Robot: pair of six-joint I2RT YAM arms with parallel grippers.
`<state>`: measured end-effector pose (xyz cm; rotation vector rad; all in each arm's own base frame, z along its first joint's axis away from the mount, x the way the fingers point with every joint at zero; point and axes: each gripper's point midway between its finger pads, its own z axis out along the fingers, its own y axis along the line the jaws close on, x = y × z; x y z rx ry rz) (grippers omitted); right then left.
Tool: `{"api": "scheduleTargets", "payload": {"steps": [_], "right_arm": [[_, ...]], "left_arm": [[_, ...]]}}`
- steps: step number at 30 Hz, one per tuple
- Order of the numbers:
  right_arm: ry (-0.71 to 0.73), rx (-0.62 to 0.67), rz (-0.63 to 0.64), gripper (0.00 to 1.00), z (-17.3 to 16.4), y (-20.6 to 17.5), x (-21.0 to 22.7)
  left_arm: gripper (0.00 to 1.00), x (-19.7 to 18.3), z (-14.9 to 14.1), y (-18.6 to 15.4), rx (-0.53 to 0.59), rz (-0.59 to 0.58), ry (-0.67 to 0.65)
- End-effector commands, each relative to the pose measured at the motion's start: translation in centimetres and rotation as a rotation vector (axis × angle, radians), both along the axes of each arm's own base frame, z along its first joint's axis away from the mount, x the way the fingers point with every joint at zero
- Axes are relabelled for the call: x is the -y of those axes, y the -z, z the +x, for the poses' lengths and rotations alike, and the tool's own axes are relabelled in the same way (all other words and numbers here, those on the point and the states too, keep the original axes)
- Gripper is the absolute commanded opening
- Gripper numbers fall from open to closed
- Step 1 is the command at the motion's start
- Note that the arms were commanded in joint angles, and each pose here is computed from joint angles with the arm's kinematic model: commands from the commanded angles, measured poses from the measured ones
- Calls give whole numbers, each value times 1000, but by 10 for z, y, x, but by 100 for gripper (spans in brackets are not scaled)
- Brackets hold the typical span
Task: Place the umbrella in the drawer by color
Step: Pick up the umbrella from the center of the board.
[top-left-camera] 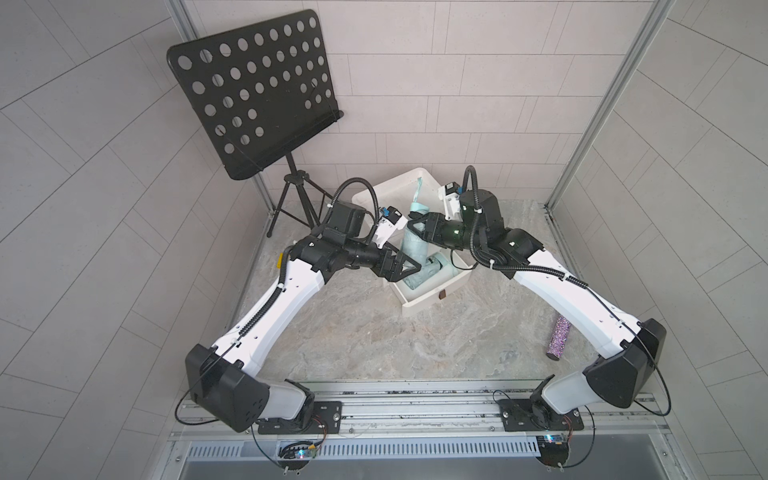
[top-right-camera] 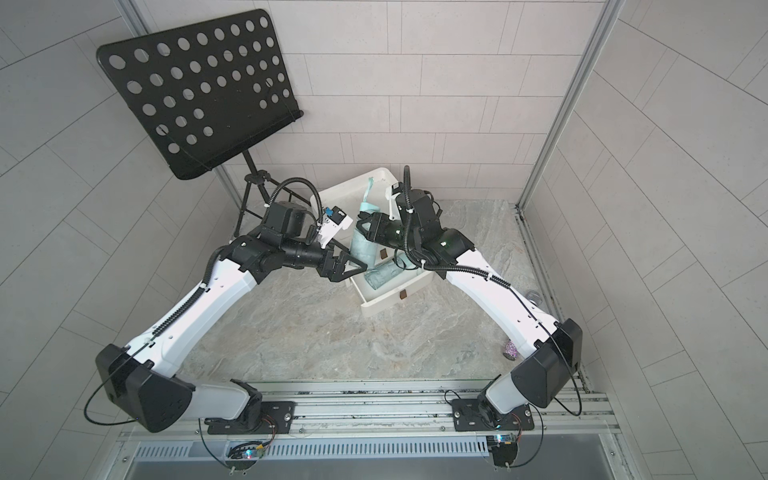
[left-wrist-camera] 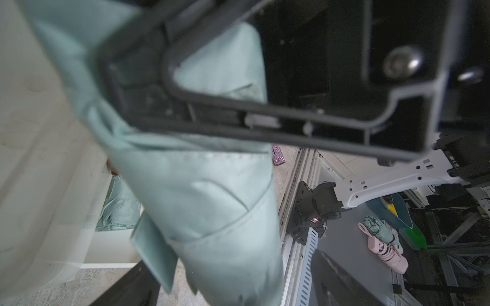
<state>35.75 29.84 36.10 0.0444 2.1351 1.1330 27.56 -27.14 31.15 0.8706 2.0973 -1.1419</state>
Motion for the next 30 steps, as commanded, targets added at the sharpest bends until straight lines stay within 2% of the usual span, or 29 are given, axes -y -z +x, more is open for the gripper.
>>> {"api": "scheduleTargets", "payload": {"steps": [1,6,8,9,15,20,22,24,25,27,28,30], "right_arm": [[-19,54,86,32,-5,-30,-8],[-27,47,98,32,-8,-26,-11],[-26,44,108,32,-8,-25,-11],[-29,41,114,32,-8,-24,-12],[-38,30,137,32,-9,-21,-14],[-53,32,146,34,-11,-23,-15],[-64,29,137,42,-12,-22,-14],[-70,29,116,63,-13,-19,-7],[-81,34,106,69,-14,-19,-2],[-116,49,84,74,-19,-22,9],[-131,55,70,79,-21,-23,18],[-150,64,57,81,-24,-26,35]], "left_arm": [[94,4,3,-10,30,-37,-5],[93,7,5,-14,28,-61,-3],[88,8,6,-12,21,-64,0],[85,9,6,-11,16,-65,3],[49,13,3,-3,-23,-70,37],[36,13,1,1,-31,-62,51],[32,12,-1,0,-28,-55,64],[31,10,-5,-2,-28,-48,79],[31,8,-7,-5,-28,-52,91],[30,5,-10,-9,-38,-67,109],[30,2,-12,-11,-42,-70,120],[30,-2,-19,-17,-50,-70,156]]}}
